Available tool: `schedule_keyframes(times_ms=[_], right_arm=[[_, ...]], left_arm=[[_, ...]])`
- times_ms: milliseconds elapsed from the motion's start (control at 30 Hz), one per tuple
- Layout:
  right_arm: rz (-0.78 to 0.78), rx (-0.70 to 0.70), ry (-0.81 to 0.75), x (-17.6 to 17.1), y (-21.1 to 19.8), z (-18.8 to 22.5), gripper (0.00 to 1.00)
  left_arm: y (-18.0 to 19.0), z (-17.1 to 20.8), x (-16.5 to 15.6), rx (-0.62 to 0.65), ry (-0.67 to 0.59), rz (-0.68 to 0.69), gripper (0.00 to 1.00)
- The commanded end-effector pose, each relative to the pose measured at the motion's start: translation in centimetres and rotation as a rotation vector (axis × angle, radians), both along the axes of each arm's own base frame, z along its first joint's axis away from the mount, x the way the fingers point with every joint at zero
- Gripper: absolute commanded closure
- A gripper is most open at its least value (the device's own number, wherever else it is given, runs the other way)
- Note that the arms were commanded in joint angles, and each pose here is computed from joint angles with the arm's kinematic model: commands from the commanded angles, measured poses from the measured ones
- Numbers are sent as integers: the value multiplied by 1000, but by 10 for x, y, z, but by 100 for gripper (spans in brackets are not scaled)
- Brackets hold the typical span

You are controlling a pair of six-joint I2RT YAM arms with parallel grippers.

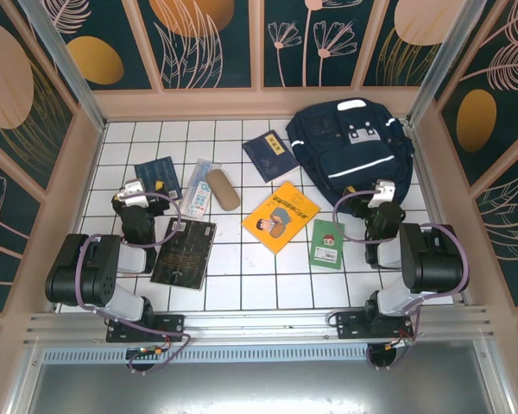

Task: Pack books, pencil case, and school supplies into a backpack

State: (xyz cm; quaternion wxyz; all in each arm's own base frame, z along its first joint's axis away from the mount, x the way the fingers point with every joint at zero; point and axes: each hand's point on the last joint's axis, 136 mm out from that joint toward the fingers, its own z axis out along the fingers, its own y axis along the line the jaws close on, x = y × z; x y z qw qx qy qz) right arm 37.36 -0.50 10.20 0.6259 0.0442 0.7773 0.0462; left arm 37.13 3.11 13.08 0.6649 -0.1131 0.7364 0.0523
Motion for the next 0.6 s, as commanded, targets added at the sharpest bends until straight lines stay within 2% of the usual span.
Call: schedule_keyframes(times_ms=[0, 567], right_arm=[[-10, -13, -60, 6, -3, 19, 1], [-11, -11, -61, 6, -4, 19, 1]], left_arm=[[0, 8, 0, 12, -32, -9, 1], [0, 6, 0, 11, -27, -9, 1]])
